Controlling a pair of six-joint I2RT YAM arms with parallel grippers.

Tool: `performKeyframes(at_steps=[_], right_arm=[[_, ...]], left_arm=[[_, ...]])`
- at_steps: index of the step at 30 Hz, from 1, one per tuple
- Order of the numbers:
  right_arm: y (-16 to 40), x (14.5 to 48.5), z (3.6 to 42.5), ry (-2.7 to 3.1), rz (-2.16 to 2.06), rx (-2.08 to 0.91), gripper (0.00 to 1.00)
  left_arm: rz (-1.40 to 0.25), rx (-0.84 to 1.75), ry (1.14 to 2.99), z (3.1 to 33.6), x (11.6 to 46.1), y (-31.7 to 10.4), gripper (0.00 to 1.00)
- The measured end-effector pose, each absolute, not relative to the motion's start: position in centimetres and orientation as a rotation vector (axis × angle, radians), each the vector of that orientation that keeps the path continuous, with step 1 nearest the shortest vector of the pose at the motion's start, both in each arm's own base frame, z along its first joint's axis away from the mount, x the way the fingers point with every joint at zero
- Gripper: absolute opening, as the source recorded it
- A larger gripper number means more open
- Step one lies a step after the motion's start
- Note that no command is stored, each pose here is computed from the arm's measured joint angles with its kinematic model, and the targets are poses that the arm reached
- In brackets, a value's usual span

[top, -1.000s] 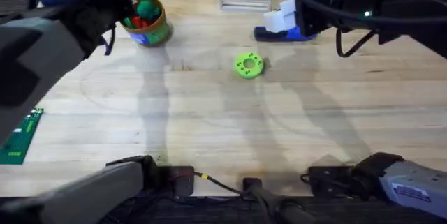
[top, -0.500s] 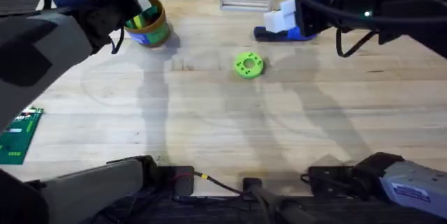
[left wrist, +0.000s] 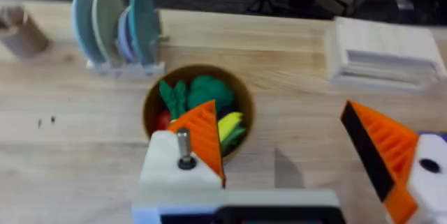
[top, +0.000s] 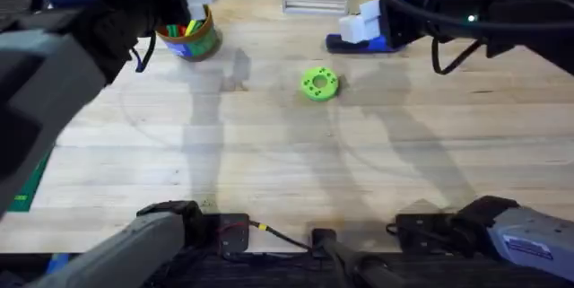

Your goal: Pick up the gripper from the table and insert it into the empty holder that is missing its gripper. Then pick up a screw, insert it into the mounting hole, and use the screwdriver to tighten it. Finally, clean up the table by picking up the vegetable and placing it into the bucket.

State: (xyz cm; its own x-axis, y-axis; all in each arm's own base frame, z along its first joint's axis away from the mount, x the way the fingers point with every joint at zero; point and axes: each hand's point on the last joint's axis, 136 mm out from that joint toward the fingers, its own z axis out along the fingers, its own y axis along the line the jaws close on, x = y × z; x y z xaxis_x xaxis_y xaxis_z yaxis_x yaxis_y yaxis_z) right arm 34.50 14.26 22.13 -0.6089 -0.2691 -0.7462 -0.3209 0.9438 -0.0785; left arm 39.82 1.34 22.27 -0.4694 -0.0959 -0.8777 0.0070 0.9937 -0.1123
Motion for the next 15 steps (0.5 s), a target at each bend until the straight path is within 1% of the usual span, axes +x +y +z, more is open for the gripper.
performKeyframes(at_steps=[5,9,11,15], right_arm=[[13.8,33.5,21.0,2.315,0.060,-0.432,0.992],[13.1,32.2,20.5,2.364,0.043,-0.447,0.992],[12.9,31.7,21.3,2.349,0.049,-0.442,0.992],[12.4,30.8,24.0,2.270,0.074,-0.419,0.992]], left_arm=[[-0.107,0.218,2.038,24.7,36.0,-3.3,0.995],[-0.148,0.378,2.079,24.5,32.3,-6.5,0.995],[-0.174,0.448,2.106,24.0,30.4,-7.9,0.995],[-0.224,0.570,2.150,23.2,27.0,-9.9,0.995]])
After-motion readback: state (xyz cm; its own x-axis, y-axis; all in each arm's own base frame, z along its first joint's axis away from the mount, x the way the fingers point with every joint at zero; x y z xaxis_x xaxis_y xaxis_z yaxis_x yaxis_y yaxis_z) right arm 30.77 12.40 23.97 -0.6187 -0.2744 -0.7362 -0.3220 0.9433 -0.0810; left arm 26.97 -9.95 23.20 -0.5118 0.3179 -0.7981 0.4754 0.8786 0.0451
